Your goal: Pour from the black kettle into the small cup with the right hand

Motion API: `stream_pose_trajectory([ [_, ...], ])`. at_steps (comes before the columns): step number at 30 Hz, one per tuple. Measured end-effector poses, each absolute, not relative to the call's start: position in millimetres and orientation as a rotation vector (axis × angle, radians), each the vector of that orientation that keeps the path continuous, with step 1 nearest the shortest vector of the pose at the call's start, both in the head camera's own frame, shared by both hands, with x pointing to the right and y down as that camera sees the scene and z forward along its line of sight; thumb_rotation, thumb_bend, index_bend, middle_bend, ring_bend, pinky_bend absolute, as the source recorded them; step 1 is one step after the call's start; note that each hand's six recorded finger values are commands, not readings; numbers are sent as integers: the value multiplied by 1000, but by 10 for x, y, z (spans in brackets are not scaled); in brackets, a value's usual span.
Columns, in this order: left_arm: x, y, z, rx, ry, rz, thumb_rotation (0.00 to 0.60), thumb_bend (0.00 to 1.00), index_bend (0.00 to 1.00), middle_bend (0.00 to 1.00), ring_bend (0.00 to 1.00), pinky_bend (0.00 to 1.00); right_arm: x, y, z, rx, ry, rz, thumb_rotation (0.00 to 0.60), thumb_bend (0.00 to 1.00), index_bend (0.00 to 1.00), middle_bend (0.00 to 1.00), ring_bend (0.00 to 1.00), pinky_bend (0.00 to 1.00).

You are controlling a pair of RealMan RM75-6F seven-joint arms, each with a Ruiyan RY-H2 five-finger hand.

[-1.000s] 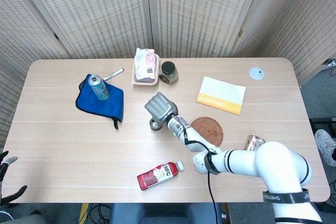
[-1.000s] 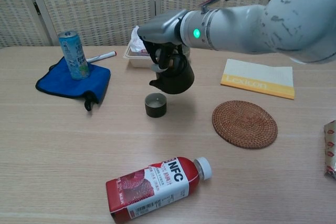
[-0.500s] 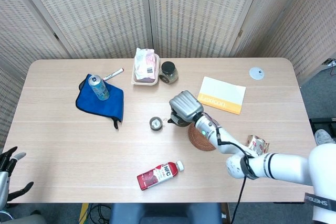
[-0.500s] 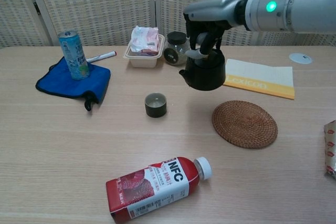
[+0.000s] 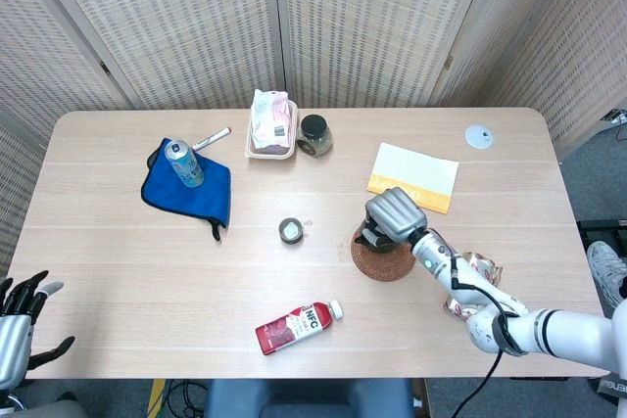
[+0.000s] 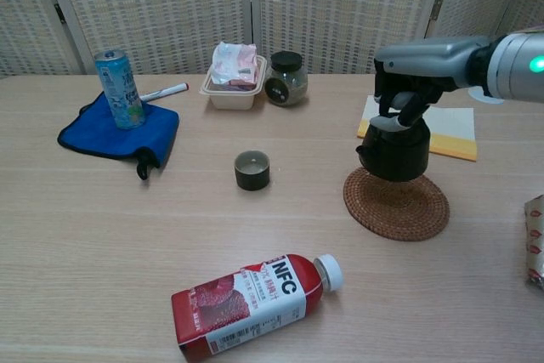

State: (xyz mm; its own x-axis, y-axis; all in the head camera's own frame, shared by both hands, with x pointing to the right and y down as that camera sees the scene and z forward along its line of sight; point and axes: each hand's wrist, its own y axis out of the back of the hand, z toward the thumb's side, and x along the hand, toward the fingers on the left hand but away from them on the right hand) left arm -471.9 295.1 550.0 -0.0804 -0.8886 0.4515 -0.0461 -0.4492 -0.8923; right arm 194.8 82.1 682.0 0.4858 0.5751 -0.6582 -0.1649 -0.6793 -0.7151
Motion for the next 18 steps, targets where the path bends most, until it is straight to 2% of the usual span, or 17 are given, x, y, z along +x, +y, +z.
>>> stream_pose_trajectory([
  [10,-4709,2961,5558,-1536,1032,-1617,600,135,232,107,131,3,2105,938,7073,-2004,-343,1274,496,368,1000,999,920,476],
  [18,-4718,2966,5560,-1533,1034,-1620,600,135,232,107,131,3,2105,969,7138,-2031,-351,1271,496,94,1000,999,920,476],
])
